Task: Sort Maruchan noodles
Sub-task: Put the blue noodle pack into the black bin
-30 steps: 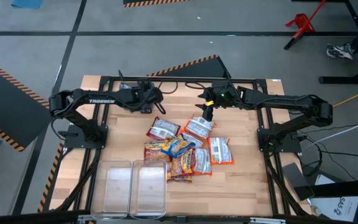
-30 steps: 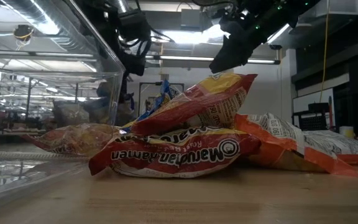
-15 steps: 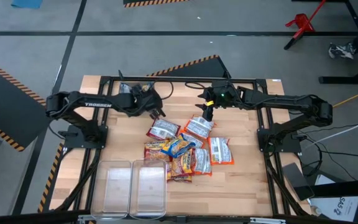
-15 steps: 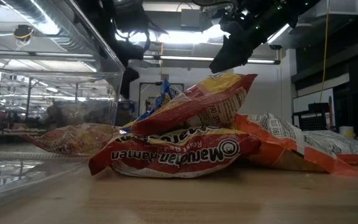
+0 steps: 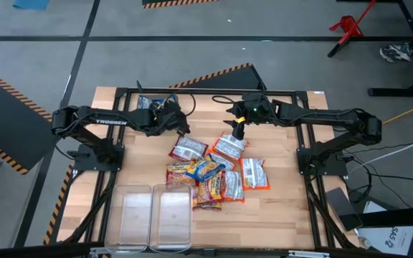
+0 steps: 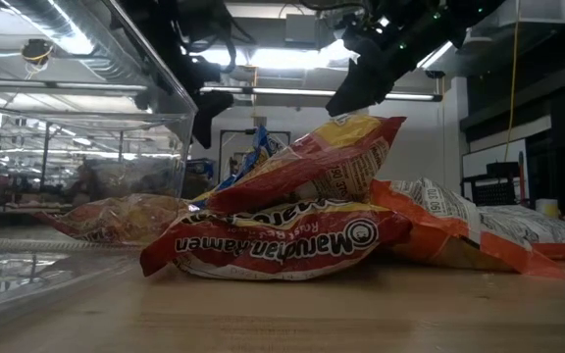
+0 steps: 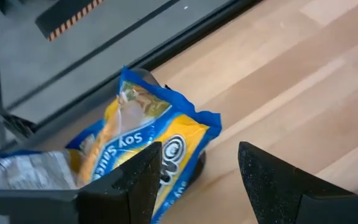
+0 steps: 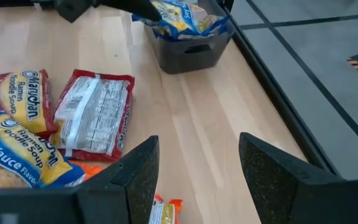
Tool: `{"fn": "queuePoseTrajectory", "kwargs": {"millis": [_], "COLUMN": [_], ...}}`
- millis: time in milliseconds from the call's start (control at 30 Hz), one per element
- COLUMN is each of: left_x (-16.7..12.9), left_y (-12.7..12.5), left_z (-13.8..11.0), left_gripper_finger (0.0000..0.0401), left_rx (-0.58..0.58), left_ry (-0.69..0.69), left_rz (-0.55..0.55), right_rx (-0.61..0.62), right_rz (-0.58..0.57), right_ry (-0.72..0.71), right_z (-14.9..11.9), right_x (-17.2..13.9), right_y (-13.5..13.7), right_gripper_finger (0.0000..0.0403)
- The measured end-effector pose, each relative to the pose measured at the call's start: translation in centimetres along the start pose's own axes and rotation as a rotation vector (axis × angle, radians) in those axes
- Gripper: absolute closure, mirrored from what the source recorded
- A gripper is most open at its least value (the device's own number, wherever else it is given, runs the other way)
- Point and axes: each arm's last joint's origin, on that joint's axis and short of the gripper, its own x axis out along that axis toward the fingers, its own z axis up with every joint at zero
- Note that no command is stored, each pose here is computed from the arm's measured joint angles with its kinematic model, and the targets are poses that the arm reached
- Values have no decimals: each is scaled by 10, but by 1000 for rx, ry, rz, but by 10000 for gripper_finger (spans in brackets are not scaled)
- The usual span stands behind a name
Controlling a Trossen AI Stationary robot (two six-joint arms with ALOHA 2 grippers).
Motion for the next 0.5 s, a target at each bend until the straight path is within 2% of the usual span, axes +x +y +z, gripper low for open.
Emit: {"fn": "queuePoseTrajectory", "kwargs": {"millis": [133,500], "left_x": [-3,-2], "left_y": [-4,-4], "left_z": [-1,-2], "left_gripper_finger": [195,195], "left_rx": [-55,-110], "left_ry": [-6,42], "left_rz": [-16,-70], "right_rx": [-1,-3], "right_rz": [0,0], "right_ry": [1,1], "right_z": [0,0], "right_x": [0,0], "right_y": [0,0], "right_gripper_finger": [196,196]}}
